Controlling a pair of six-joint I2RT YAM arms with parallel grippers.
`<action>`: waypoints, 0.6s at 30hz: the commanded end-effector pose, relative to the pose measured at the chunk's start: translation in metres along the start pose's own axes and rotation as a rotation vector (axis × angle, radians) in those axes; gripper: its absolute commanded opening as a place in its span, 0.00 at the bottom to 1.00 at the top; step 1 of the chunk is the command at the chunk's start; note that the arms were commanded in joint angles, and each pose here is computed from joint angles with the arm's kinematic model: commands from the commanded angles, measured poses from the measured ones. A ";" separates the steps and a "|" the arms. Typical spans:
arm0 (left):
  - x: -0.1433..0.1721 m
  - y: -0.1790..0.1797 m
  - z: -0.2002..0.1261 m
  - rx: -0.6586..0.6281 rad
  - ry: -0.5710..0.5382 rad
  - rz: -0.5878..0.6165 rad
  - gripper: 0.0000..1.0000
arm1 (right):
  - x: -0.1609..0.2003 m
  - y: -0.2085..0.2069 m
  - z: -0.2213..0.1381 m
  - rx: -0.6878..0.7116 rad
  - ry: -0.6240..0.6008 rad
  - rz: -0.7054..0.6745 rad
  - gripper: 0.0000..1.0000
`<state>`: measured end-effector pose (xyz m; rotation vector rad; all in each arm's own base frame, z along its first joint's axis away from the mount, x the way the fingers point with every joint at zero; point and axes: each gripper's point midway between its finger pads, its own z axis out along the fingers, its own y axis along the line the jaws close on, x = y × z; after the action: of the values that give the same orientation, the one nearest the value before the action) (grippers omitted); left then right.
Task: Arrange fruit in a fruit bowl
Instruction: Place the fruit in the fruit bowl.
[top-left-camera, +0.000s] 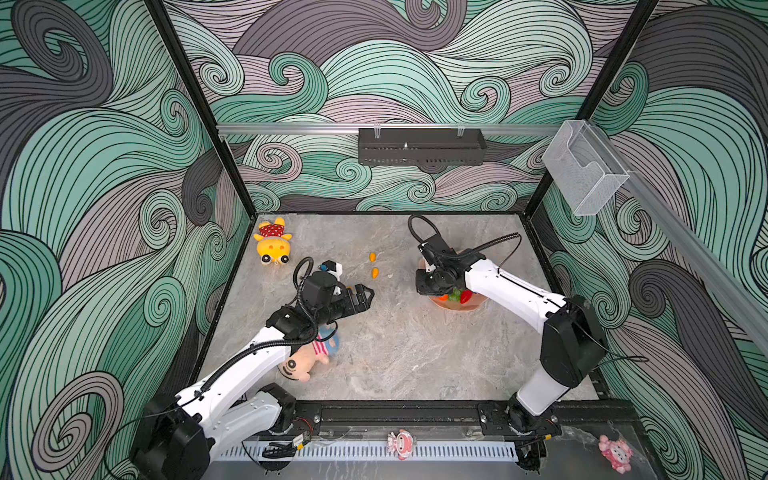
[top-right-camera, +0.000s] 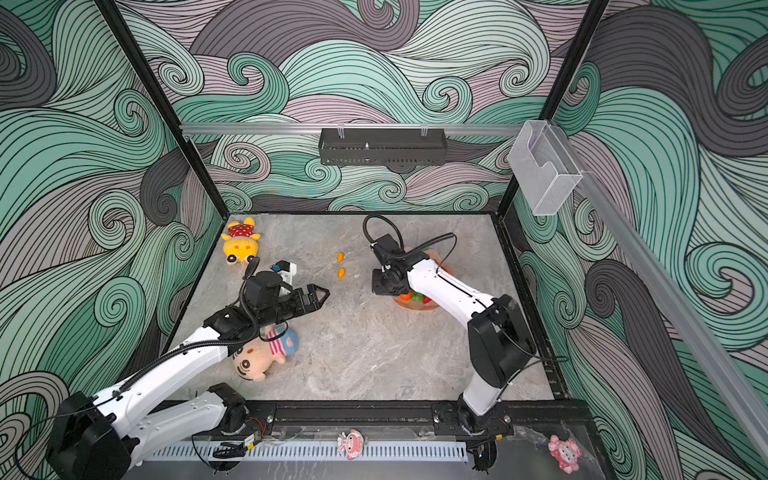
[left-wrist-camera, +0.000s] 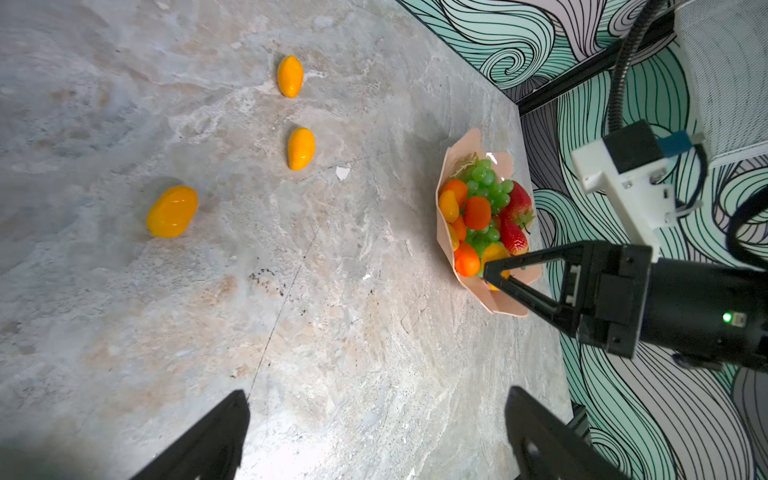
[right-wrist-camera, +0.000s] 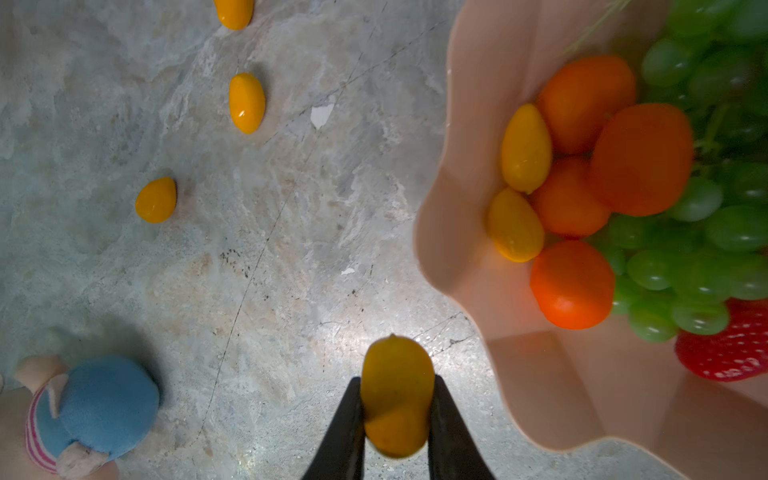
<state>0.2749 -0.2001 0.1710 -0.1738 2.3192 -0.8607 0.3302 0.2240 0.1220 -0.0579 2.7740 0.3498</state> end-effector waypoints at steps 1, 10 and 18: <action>-0.022 -0.028 0.008 0.031 -0.080 0.026 0.99 | -0.011 -0.020 -0.008 0.013 -0.019 0.016 0.22; -0.011 -0.055 0.044 0.023 -0.018 0.087 0.99 | -0.040 -0.043 0.016 0.030 0.009 0.066 0.22; -0.008 -0.054 0.048 0.008 -0.005 0.093 0.99 | -0.045 -0.033 0.042 -0.006 0.079 0.059 0.25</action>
<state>0.2992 -0.2633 0.1678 -0.0643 2.3380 -0.8281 0.3883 0.1968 0.0911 0.0376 2.8371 0.3457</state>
